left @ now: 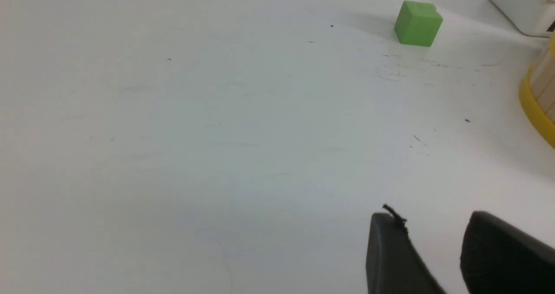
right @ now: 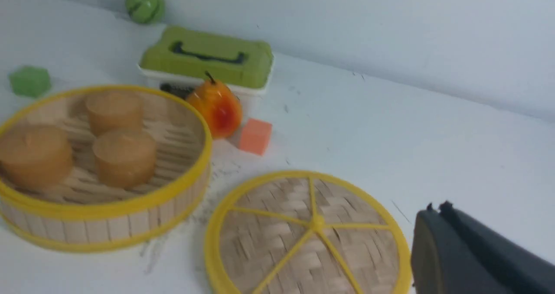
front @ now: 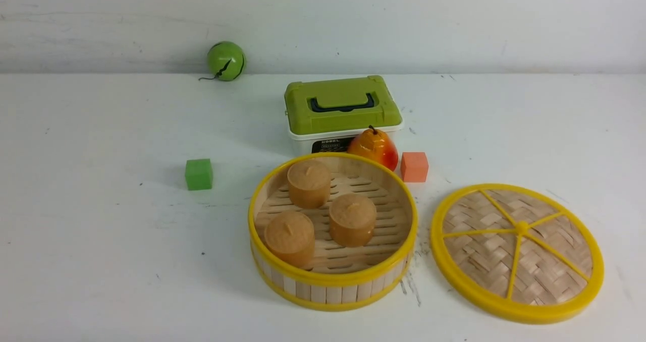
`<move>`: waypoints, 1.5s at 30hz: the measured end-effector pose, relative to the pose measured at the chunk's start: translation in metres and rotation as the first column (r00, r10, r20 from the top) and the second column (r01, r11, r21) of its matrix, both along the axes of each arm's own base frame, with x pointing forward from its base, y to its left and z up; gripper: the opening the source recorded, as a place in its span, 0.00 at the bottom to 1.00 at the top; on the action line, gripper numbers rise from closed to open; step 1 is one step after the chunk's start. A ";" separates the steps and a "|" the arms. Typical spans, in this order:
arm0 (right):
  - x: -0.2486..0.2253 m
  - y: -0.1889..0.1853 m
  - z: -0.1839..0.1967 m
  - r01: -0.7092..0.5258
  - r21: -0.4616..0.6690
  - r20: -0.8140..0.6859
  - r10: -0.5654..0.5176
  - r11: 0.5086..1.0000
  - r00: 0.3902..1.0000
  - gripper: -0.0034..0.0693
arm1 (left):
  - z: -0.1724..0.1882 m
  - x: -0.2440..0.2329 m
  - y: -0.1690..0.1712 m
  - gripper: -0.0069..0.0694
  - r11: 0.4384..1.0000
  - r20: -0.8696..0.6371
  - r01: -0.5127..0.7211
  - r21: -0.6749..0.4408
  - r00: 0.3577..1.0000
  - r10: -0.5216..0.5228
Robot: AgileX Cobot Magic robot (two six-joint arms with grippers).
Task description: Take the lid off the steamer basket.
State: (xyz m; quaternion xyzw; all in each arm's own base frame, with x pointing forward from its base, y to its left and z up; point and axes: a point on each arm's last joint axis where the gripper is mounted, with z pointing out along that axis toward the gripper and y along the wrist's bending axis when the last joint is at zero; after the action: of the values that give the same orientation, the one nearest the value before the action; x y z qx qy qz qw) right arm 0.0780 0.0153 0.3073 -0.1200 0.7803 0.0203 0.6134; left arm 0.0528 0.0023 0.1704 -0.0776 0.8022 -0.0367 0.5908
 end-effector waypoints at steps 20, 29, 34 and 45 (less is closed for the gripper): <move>-0.025 -0.018 -0.134 0.304 0.245 -0.099 -0.288 0.921 0.953 0.02 | 0.000 0.000 0.000 0.40 1.000 0.000 0.000 0.000 1.000 0.000; -0.026 -0.017 -0.135 0.305 0.263 -0.123 -0.282 0.915 0.952 0.02 | 0.000 0.000 0.000 0.40 1.000 -0.001 0.000 0.000 1.000 0.000; -0.026 -0.017 -0.135 0.304 0.267 -0.124 -0.281 0.914 0.952 0.02 | 0.000 0.000 0.000 0.40 1.000 0.000 0.000 0.000 1.000 0.000; -0.026 -0.017 -0.135 0.304 0.268 -0.124 -0.280 0.914 0.952 0.03 | 0.000 0.000 0.000 0.40 1.000 0.000 0.000 0.000 1.000 0.000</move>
State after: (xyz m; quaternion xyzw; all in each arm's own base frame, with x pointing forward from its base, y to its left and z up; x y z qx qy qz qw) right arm 0.0520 -0.0015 0.1726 0.0884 0.8032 0.0452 0.5873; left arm 0.0528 0.0023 0.1704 -0.0776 0.8022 -0.0367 0.5908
